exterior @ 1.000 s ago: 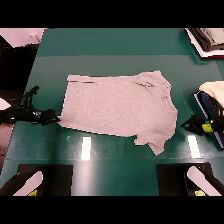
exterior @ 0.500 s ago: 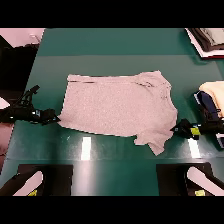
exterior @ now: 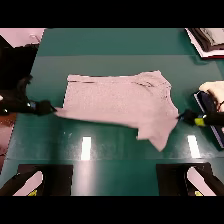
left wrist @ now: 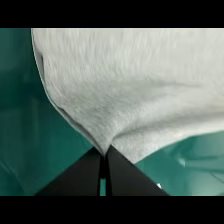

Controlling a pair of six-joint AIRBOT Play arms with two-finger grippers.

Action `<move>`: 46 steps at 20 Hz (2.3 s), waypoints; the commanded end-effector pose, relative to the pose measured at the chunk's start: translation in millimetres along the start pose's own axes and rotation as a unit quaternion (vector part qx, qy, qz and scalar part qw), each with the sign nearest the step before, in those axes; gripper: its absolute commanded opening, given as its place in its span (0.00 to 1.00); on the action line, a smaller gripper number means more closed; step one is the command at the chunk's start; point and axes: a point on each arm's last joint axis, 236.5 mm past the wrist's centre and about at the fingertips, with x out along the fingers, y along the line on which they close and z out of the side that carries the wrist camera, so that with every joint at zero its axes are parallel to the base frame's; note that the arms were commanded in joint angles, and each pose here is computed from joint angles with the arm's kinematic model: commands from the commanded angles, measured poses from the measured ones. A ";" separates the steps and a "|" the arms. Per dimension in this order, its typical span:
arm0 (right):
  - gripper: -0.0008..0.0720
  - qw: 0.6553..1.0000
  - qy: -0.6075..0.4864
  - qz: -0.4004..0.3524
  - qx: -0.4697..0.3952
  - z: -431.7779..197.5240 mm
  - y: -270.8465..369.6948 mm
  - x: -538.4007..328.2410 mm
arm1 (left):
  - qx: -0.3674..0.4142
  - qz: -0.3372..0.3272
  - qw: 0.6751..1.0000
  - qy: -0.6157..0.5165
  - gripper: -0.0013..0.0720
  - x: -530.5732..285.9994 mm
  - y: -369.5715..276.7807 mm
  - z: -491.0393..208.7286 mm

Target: Fold the shirts.

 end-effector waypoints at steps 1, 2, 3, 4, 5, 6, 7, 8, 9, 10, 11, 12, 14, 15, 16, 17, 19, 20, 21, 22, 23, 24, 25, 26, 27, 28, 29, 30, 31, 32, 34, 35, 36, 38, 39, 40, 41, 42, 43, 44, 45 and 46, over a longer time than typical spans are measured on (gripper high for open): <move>0.03 0.985 -0.155 0.048 -0.058 74.8 70.5 -77.0 | 0.052 0.005 0.993 -0.106 0.05 -60.8 -32.0 72.5; 0.03 0.972 -0.210 0.067 -0.082 98.3 99.5 -112.1 | 0.073 0.006 0.986 -0.149 0.05 -93.0 -50.2 98.1; 0.03 0.957 -0.257 0.077 -0.109 115.7 125.1 -147.3 | 0.098 0.007 0.976 -0.192 0.05 -126.8 -69.6 119.5; 0.03 0.939 -0.305 0.079 -0.141 129.5 150.4 -186.5 | 0.129 0.008 0.962 -0.242 0.05 -167.3 -93.0 139.2; 0.03 0.921 -0.342 0.080 -0.171 136.7 173.7 -221.7 | 0.157 0.010 0.944 -0.289 0.05 -206.9 -116.0 152.8; 0.03 0.900 -0.378 0.081 -0.202 140.5 197.8 -258.1 | 0.188 0.013 0.922 -0.338 0.05 -250.8 -141.9 161.4; 0.03 0.881 -0.407 0.080 -0.228 140.6 218.4 -289.2 | 0.214 0.014 0.900 -0.381 0.05 -290.1 -165.4 163.8; 0.03 0.859 -0.438 0.080 -0.253 137.1 239.8 -320.9 | 0.238 0.015 0.875 -0.422 0.05 -329.4 -189.4 160.8; 0.03 0.839 -0.464 0.080 -0.274 131.3 257.7 -347.8 | 0.256 0.014 0.854 -0.453 0.05 -361.9 -210.3 152.9; 0.03 0.818 -0.487 0.080 -0.294 122.7 275.0 -372.8 | 0.272 0.012 0.832 -0.483 0.05 -392.3 -230.0 141.7; 0.03 0.801 -0.505 0.080 -0.312 113.5 289.2 -393.3 | 0.289 0.008 0.811 -0.509 0.05 -417.8 -247.9 128.1; 0.03 0.784 -0.520 0.079 -0.329 102.1 302.9 -411.7 | 0.296 0.005 0.794 -0.531 0.05 -436.4 -259.8 115.9; 0.03 0.762 -0.538 0.061 -0.355 82.2 317.5 -436.9 | 0.308 0.004 0.768 -0.561 0.05 -463.1 -276.8 84.3; 0.03 0.761 -0.543 0.042 -0.353 77.0 315.6 -445.1 | 0.316 0.003 0.757 -0.572 0.05 -473.6 -284.3 67.6; 0.03 0.761 -0.546 0.019 -0.349 72.5 310.7 -451.7 | 0.322 0.003 0.747 -0.582 0.05 -482.4 -290.5 52.8; 0.03 0.762 -0.548 -0.007 -0.344 68.2 304.5 -457.9 | 0.328 0.004 0.737 -0.591 0.05 -490.7 -296.5 37.7; 0.03 0.761 -0.555 -0.061 -0.331 60.4 288.8 -471.7 | 0.336 0.004 0.726 -0.601 0.05 -499.3 -303.1 17.8; 0.02 0.763 -0.554 -0.078 -0.323 57.9 282.3 -474.8 | 0.337 0.008 0.728 -0.597 0.05 -497.7 -302.2 15.2; 0.02 0.771 -0.548 -0.088 -0.313 58.1 275.2 -472.6 | 0.332 0.017 0.741 -0.584 0.05 -489.2 -294.4 20.5; 0.02 0.781 -0.535 -0.094 -0.308 61.8 267.6 -464.6 | 0.320 0.023 0.761 -0.563 0.05 -473.9 -282.6 30.3; 0.02 0.798 -0.514 -0.095 -0.301 67.8 258.2 -449.4 | 0.300 0.026 0.794 -0.529 0.05 -447.2 -264.3 44.0; 0.02 0.822 -0.480 -0.097 -0.288 78.2 243.3 -426.7 | 0.278 0.025 0.828 -0.487 0.05 -414.0 -243.9 57.3; 0.02 0.850 -0.439 -0.100 -0.274 88.4 226.3 -401.0 | 0.255 0.023 0.864 -0.434 0.05 -373.2 -220.2 70.1; 0.02 0.879 -0.389 -0.102 -0.256 98.3 206.5 -371.0 | 0.226 0.021 0.902 -0.368 0.05 -324.7 -191.7 79.7; 0.02 0.906 -0.336 -0.102 -0.235 106.2 186.5 -341.1 | 0.196 0.018 0.931 -0.307 0.05 -279.4 -164.7 84.3; 0.02 0.931 -0.276 -0.101 -0.215 112.8 166.0 -307.3 | 0.162 0.014 0.956 -0.246 0.05 -232.4 -136.9 85.2; 0.02 0.951 -0.216 -0.095 -0.200 117.1 149.3 -272.1 | 0.129 0.010 0.973 -0.191 0.05 -188.8 -110.4 83.8; 0.02 0.965 -0.161 -0.089 -0.184 119.2 135.6 -238.4 | 0.100 0.006 0.984 -0.145 0.05 -150.7 -88.5 80.7; 0.02 0.977 -0.102 -0.085 -0.169 119.6 121.5 -201.3 | 0.078 0.002 0.992 -0.099 0.05 -113.3 -69.2 75.6; 0.02 0.983 -0.050 -0.087 -0.156 117.7 107.8 -168.2 | 0.055 -0.004 0.996 -0.065 0.05 -83.5 -54.6 72.0; 0.02 0.984 0.037 -0.102 -0.142 113.8 82.0 -104.8 | 0.039 -0.006 0.999 -0.022 0.05 -32.0 -31.9 75.2; 0.02 0.982 0.058 -0.110 -0.140 116.9 72.1 -76.7 | 0.037 -0.007 0.999 -0.013 0.05 -9.4 -24.6 81.9; 0.02 0.981 0.070 -0.110 -0.141 120.8 67.4 -48.4 | 0.042 -0.007 0.999 -0.016 0.05 9.6 -19.9 90.8; 0.02 0.983 0.055 -0.105 -0.143 141.2 63.7 -4.4 | 0.056 -0.001 0.997 -0.051 0.05 41.3 -12.5 116.7; 0.02 0.983 0.037 -0.103 -0.145 155.9 64.1 13.2 | 0.055 0.008 0.995 -0.077 0.05 49.7 -7.6 131.4; 0.02 0.984 0.022 -0.102 -0.144 168.9 65.3 25.1 | 0.052 0.017 0.992 -0.110 0.05 52.2 -3.3 148.1; 0.02 0.984 0.005 -0.101 -0.145 182.9 67.6 34.4 | 0.046 0.025 0.987 -0.149 0.05 50.6 1.1 166.8; 0.02 0.984 -0.012 -0.099 -0.146 196.5 68.7 39.5 | 0.043 0.033 0.981 -0.184 0.05 45.6 4.5 183.1; 0.02 0.984 -0.030 -0.098 -0.148 210.8 70.6 43.0 | 0.042 0.039 0.976 -0.209 0.05 40.3 6.6 194.5; 0.02 0.983 -0.046 -0.097 -0.150 222.5 72.3 44.7 | 0.043 0.044 0.972 -0.226 0.05 35.9 7.6 202.9; 0.02 0.982 -0.062 -0.096 -0.153 233.3 74.2 45.5 | 0.046 0.047 0.969 -0.239 0.05 32.0 7.8 209.6; 0.02 0.980 -0.075 -0.096 -0.155 240.9 76.0 44.7 | 0.056 0.051 0.966 -0.245 0.05 29.5 7.7 213.3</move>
